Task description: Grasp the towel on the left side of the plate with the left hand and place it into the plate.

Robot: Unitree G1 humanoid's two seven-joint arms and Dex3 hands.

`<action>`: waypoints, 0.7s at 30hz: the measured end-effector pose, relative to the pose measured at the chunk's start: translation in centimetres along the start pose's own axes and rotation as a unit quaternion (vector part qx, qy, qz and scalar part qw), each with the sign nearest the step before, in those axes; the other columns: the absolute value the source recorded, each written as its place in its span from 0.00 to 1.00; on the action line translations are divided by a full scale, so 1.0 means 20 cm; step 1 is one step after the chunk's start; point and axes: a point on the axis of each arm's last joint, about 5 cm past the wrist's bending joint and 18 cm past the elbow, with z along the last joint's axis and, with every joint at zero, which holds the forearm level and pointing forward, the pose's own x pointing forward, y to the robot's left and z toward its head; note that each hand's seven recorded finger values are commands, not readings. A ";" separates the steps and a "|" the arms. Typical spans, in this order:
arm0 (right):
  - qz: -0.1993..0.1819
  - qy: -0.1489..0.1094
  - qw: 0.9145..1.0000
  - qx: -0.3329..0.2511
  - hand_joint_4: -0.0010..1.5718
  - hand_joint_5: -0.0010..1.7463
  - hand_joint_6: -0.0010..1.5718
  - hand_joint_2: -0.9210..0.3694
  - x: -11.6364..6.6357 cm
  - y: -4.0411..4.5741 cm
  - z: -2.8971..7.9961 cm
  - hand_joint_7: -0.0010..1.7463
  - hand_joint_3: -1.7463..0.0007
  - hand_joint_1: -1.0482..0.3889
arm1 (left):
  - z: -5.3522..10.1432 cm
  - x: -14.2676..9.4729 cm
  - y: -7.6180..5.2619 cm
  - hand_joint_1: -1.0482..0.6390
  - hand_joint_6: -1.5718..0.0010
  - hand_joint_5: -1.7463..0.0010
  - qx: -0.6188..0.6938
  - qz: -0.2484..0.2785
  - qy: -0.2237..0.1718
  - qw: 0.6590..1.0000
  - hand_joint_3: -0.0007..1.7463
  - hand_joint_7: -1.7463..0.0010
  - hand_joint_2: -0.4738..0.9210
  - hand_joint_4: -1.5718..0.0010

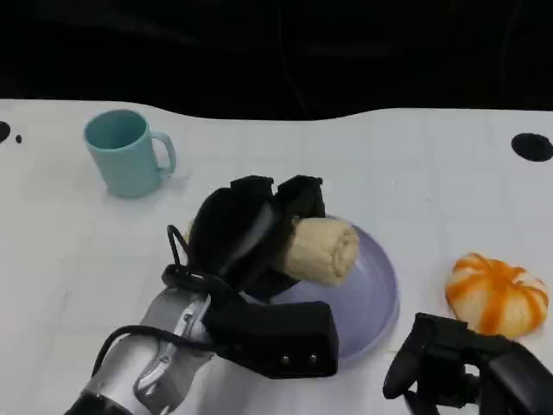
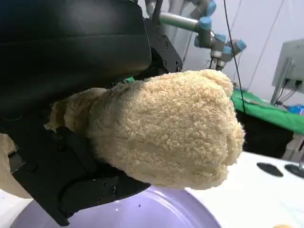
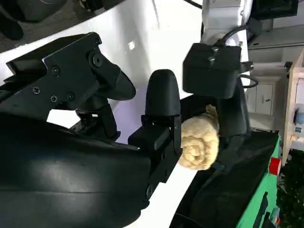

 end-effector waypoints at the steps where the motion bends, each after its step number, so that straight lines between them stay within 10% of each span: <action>1: 0.000 -0.001 1.000 0.000 0.48 1.00 0.41 0.27 0.00 0.001 0.00 0.83 0.37 0.69 | 0.00 0.00 0.00 0.51 0.52 0.00 0.005 -0.004 0.000 1.000 0.56 0.16 0.63 0.46; 5: -0.001 -0.002 1.000 -0.001 0.48 1.00 0.41 0.28 0.00 0.006 0.01 0.82 0.37 0.68 | 0.01 0.00 -0.01 0.47 0.42 0.12 0.013 -0.047 0.002 0.999 0.21 0.74 0.90 0.59; 7: -0.001 -0.002 1.000 -0.001 0.47 1.00 0.41 0.28 0.00 0.007 0.01 0.82 0.37 0.68 | 0.01 0.00 0.01 0.44 0.52 0.39 0.019 -0.075 -0.001 0.997 0.09 0.93 0.96 0.67; 11: -0.001 -0.003 1.000 -0.002 0.48 1.00 0.41 0.28 0.00 0.007 0.01 0.82 0.37 0.68 | 0.03 0.01 0.05 0.31 0.76 0.66 0.021 -0.118 -0.011 0.993 0.08 1.00 1.00 0.86; 21: -0.001 -0.003 1.000 -0.003 0.48 1.00 0.42 0.27 0.00 0.006 0.01 0.81 0.37 0.68 | 0.05 0.00 0.12 0.11 0.90 0.71 0.079 -0.161 -0.015 0.984 0.16 1.00 1.00 0.94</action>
